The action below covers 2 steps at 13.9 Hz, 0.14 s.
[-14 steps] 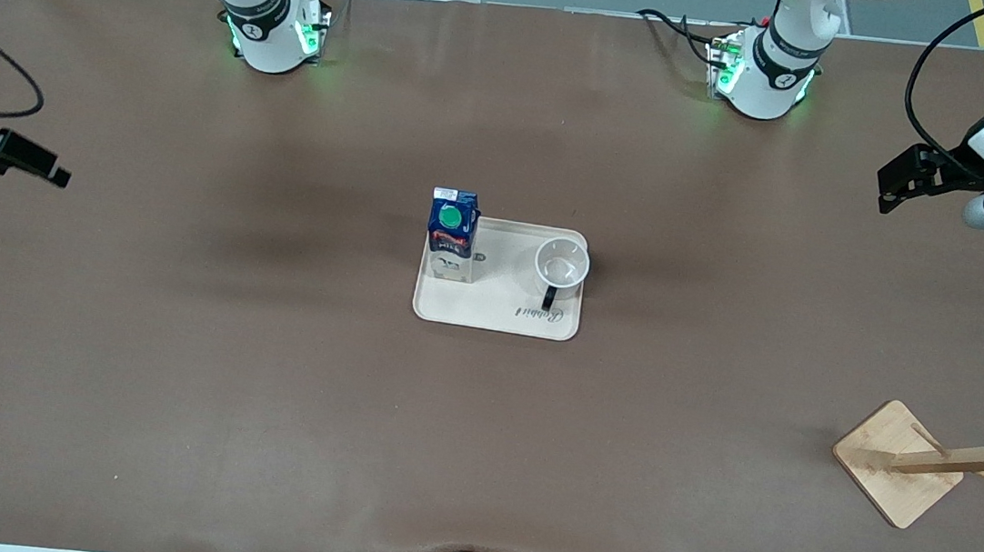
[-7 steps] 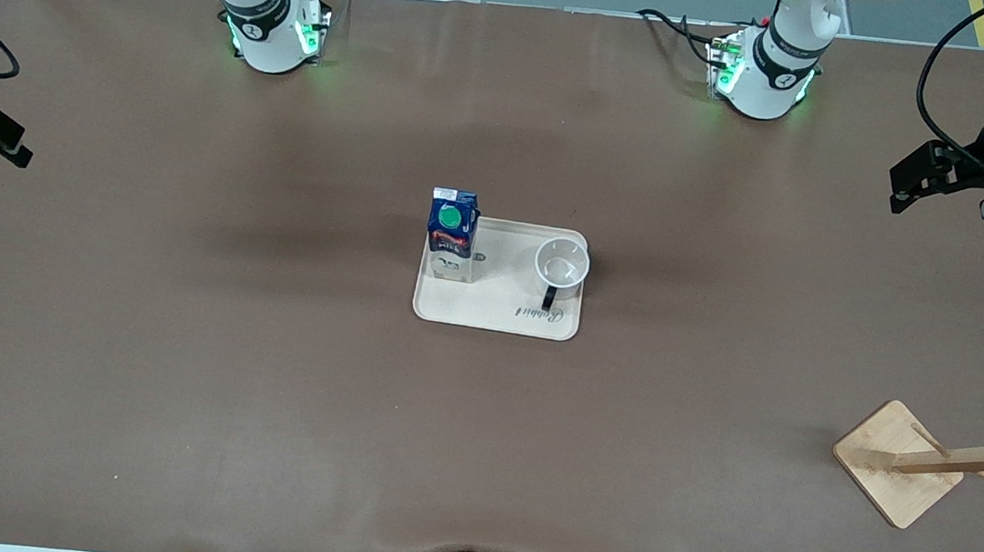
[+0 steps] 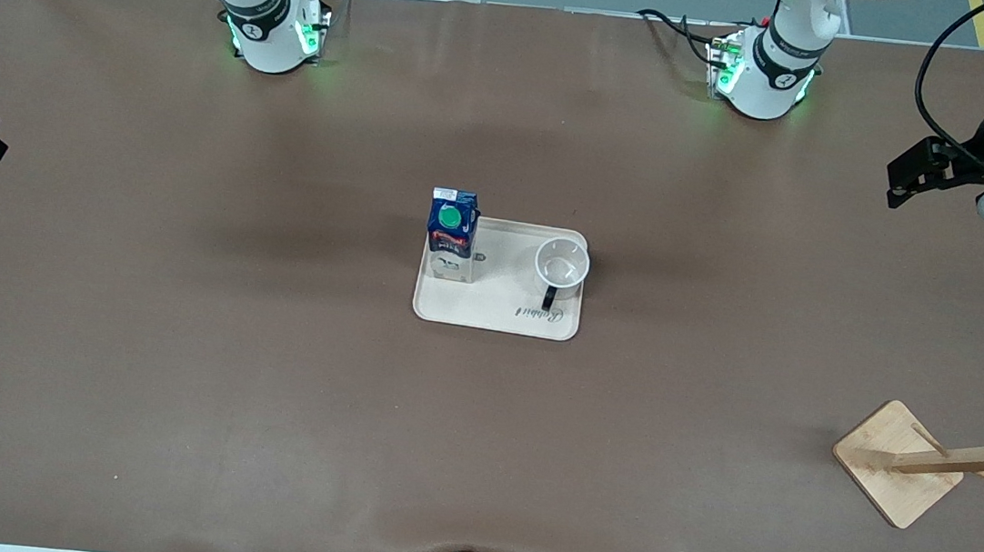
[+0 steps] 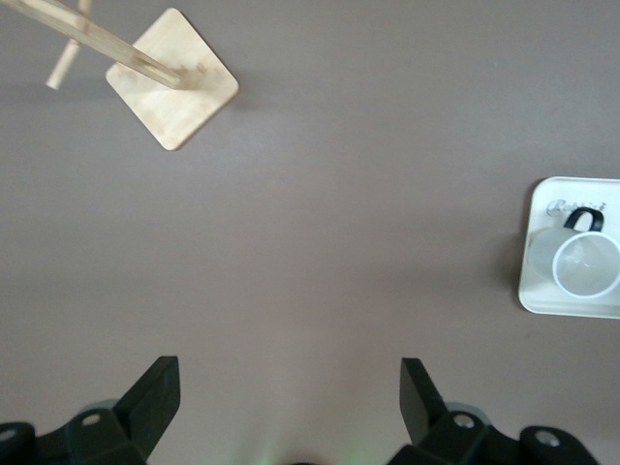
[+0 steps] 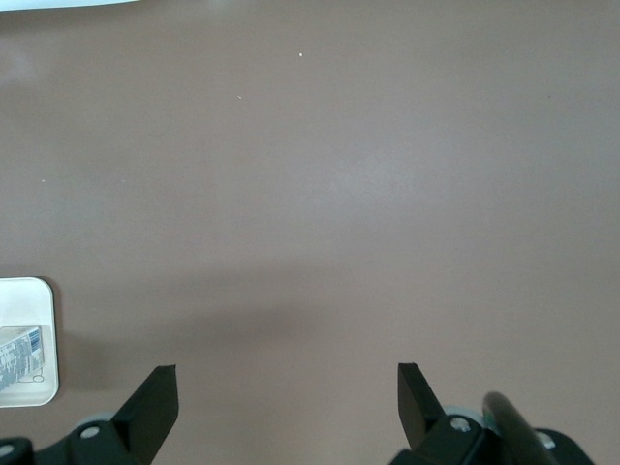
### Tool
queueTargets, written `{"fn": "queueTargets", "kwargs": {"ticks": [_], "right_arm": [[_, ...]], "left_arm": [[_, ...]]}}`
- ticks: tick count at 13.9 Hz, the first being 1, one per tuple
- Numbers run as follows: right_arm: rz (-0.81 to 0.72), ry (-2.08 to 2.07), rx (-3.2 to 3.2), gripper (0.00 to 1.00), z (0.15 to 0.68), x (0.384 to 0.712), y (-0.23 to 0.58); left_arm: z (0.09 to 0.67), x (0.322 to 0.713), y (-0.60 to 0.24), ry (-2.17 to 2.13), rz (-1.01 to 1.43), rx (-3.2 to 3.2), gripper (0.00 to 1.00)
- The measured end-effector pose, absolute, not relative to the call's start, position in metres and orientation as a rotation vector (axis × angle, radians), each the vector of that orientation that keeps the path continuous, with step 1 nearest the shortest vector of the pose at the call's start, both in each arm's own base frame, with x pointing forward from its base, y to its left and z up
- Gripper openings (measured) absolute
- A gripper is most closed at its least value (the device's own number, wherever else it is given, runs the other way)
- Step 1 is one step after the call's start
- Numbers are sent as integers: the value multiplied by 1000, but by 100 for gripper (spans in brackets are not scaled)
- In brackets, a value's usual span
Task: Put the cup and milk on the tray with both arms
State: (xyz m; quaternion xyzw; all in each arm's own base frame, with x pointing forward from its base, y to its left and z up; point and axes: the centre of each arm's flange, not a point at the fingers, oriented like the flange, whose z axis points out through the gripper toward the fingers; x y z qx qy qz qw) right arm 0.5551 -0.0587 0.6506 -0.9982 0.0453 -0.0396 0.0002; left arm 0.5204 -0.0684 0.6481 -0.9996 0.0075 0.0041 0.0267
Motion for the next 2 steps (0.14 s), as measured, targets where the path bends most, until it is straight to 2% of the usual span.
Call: {"fn": "queueTargets", "kwargs": {"ticks": [2], "right_arm": [[-117, 151, -3136, 100, 648, 556, -62]], "left_arm": [[648, 519, -69, 23, 29, -3091, 100]]}}
